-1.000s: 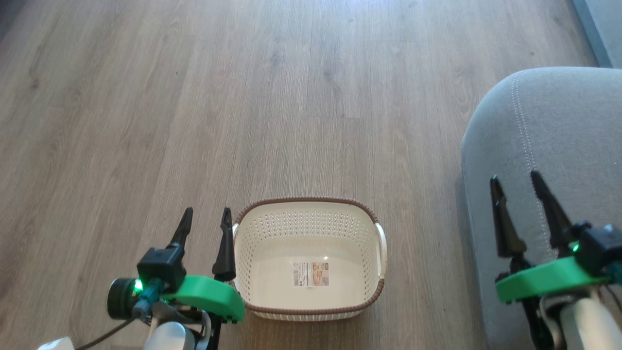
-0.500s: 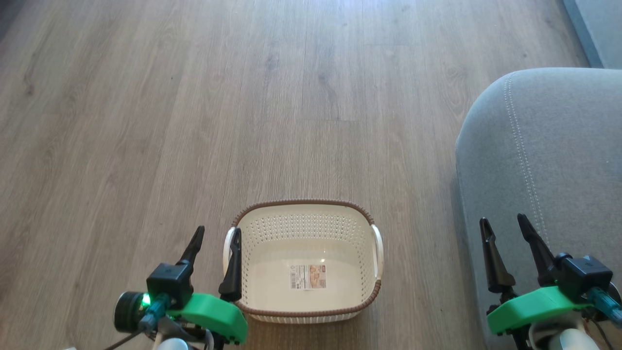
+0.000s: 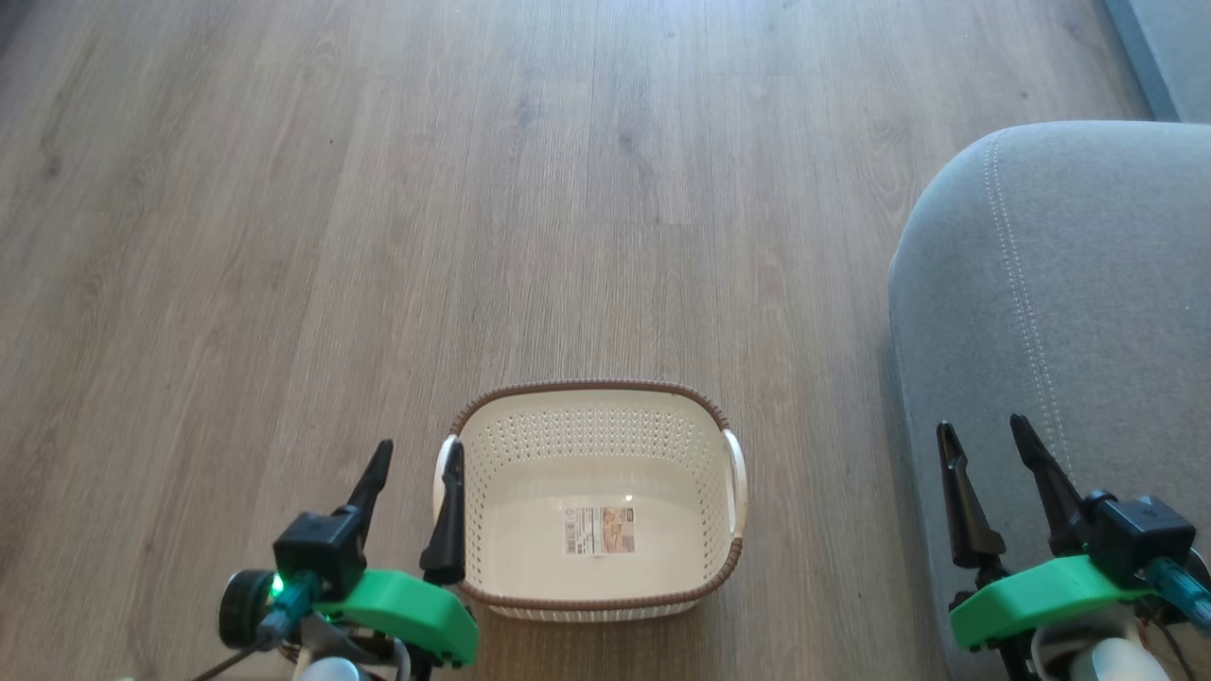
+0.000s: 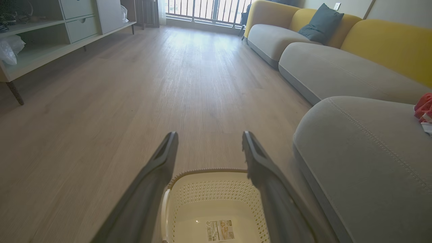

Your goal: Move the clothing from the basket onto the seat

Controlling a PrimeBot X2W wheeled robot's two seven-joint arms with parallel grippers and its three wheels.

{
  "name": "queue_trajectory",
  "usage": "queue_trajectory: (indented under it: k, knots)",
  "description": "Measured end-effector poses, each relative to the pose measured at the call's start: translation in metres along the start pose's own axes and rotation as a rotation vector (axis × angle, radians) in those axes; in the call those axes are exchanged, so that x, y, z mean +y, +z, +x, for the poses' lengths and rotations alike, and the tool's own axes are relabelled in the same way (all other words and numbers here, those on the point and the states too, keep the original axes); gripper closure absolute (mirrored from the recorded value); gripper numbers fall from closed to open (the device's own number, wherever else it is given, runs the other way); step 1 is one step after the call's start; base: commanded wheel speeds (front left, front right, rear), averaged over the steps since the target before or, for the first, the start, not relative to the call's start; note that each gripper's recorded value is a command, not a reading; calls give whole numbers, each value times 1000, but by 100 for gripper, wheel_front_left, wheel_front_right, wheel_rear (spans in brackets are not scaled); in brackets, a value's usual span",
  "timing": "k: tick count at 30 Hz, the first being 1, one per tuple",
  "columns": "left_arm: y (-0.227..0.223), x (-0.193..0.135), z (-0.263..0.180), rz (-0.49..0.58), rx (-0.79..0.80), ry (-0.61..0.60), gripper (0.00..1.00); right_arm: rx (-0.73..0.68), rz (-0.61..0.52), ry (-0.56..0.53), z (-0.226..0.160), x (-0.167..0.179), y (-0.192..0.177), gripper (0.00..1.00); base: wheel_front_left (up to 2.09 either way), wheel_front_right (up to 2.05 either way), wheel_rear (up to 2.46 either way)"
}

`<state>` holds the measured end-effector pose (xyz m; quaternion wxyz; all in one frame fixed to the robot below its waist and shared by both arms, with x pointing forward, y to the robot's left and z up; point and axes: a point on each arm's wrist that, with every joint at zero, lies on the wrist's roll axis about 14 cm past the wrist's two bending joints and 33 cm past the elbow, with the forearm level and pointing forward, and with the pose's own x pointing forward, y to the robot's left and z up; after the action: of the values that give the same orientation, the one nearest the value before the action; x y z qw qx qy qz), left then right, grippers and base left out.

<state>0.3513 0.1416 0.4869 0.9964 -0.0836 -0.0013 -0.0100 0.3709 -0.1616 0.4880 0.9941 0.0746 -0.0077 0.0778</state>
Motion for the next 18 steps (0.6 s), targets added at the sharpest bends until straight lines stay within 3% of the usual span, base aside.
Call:
queue_trajectory:
  k: [18]
  knots:
    - [3, 5, 3, -35, -8, 8, 0, -1, 0, -8, 0, -3, 0, 0, 0, 0, 0]
